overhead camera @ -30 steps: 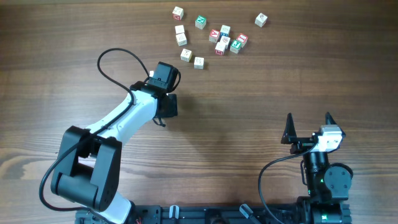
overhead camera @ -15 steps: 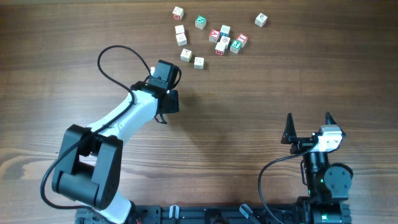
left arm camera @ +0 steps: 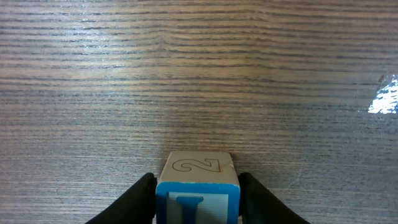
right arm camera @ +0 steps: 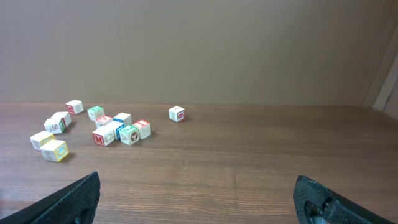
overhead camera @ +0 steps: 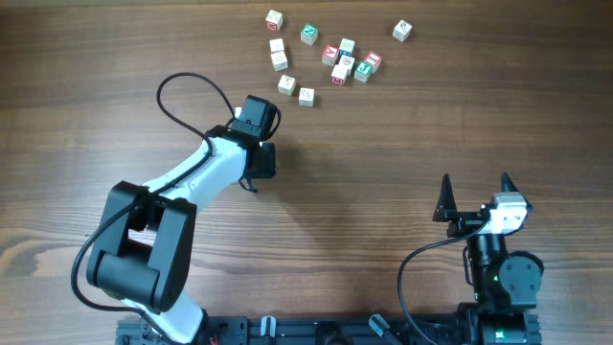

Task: Form a horizontal line
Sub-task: 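Carry the L block toward the open table and set it down, then move the left gripper back to the cluster and grasp the M block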

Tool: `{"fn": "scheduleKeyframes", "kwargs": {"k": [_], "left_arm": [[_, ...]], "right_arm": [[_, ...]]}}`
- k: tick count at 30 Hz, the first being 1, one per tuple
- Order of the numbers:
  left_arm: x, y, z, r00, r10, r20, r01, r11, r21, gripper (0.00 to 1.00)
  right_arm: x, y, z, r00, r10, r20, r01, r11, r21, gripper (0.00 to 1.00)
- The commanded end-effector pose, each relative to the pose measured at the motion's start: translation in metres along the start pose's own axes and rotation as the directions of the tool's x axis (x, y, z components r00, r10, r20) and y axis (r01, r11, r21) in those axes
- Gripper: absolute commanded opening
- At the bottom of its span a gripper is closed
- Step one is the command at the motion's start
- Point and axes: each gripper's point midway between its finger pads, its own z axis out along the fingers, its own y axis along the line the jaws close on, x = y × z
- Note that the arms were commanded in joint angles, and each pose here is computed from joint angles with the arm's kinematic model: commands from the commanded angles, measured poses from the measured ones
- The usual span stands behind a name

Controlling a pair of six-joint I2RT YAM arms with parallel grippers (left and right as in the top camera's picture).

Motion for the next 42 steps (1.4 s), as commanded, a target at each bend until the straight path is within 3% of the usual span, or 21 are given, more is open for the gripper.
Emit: {"fn": "scheduleKeyframes", "kwargs": {"k": [1, 5, 8, 11, 12, 13, 14, 17, 20, 24, 29, 32, 34, 36, 37, 42], "left_arm": [[0.003, 0.003, 0.004, 1.000, 0.005, -0.009, -0.005, 1.000, -0.017, 0.58], [0.000, 0.002, 0.003, 1.000, 0.006, 0.003, -0.006, 1.000, -0.014, 0.80], [-0.039, 0.000, -0.021, 0.994, -0.024, 0.109, 0.023, 1.000, 0.011, 0.82], [-0.081, 0.011, -0.064, 0.976, -0.084, 0.201, 0.078, 0.996, 0.035, 0.92], [-0.099, 0.021, -0.084, 0.965, -0.115, 0.235, 0.108, 0.993, 0.042, 0.85], [-0.116, 0.028, -0.103, 0.955, -0.138, 0.263, 0.130, 0.990, 0.049, 0.39], [-0.140, 0.039, -0.132, 0.935, -0.174, 0.310, 0.163, 0.985, 0.060, 0.07], [-0.193, 0.039, -0.197, 0.862, -0.227, 0.454, 0.165, 0.971, 0.172, 0.04], [-0.240, 0.019, -0.225, 0.754, -0.264, 0.602, 0.093, 0.950, 0.299, 0.04], [-0.253, -0.007, -0.188, 0.800, -0.256, 0.543, 0.044, 0.927, 0.373, 0.04], [-0.261, -0.037, -0.115, 0.845, -0.221, 0.487, 0.022, 0.924, 0.382, 0.12], [-0.261, -0.055, -0.081, 0.858, -0.202, 0.473, 0.005, 0.923, 0.384, 0.27], [-0.259, -0.063, -0.065, 0.866, -0.192, 0.462, 0.000, 0.923, 0.384, 0.56], [-0.260, -0.069, -0.052, 0.866, -0.188, 0.464, -0.006, 0.922, 0.386, 0.57], [-0.260, -0.072, -0.043, 0.868, -0.185, 0.462, -0.009, 0.922, 0.386, 0.64], [-0.257, -0.073, 0.000, 0.873, -0.179, 0.453, 0.011, 0.937, 0.350, 0.66]], "right_arm": [[-0.001, 0.001, 0.000, 1.000, -0.012, 0.006, 0.012, 1.000, -0.008, 1.00], [-0.001, 0.001, 0.000, 1.000, -0.012, 0.006, 0.012, 1.000, -0.008, 1.00], [-0.001, 0.001, 0.000, 1.000, -0.012, 0.006, 0.012, 1.000, -0.008, 1.00], [-0.001, 0.001, 0.000, 1.000, -0.012, 0.006, 0.012, 1.000, -0.008, 1.00], [-0.001, 0.001, 0.000, 1.000, -0.012, 0.006, 0.012, 1.000, -0.008, 1.00], [-0.001, 0.001, 0.000, 1.000, -0.012, 0.006, 0.012, 1.000, -0.008, 1.00], [-0.001, 0.001, 0.000, 1.000, -0.012, 0.006, 0.012, 1.000, -0.008, 1.00], [-0.001, 0.001, 0.000, 1.000, -0.012, 0.006, 0.012, 1.000, -0.008, 1.00], [-0.001, 0.001, 0.000, 1.000, -0.012, 0.006, 0.012, 1.000, -0.008, 1.00], [-0.001, 0.001, 0.000, 1.000, -0.011, 0.006, 0.011, 1.000, -0.008, 1.00], [-0.001, 0.001, 0.000, 1.000, -0.012, 0.006, 0.012, 1.000, -0.008, 1.00], [-0.001, 0.001, 0.000, 1.000, -0.012, 0.006, 0.012, 1.000, -0.008, 1.00], [-0.001, 0.001, 0.000, 1.000, -0.012, 0.006, 0.012, 1.000, -0.008, 1.00], [-0.001, 0.001, 0.000, 1.000, -0.012, 0.006, 0.012, 1.000, -0.008, 1.00], [-0.001, 0.001, 0.000, 1.000, -0.012, 0.006, 0.012, 1.000, -0.008, 1.00], [-0.001, 0.001, 0.000, 1.000, -0.012, 0.006, 0.012, 1.000, -0.008, 1.00]]}}
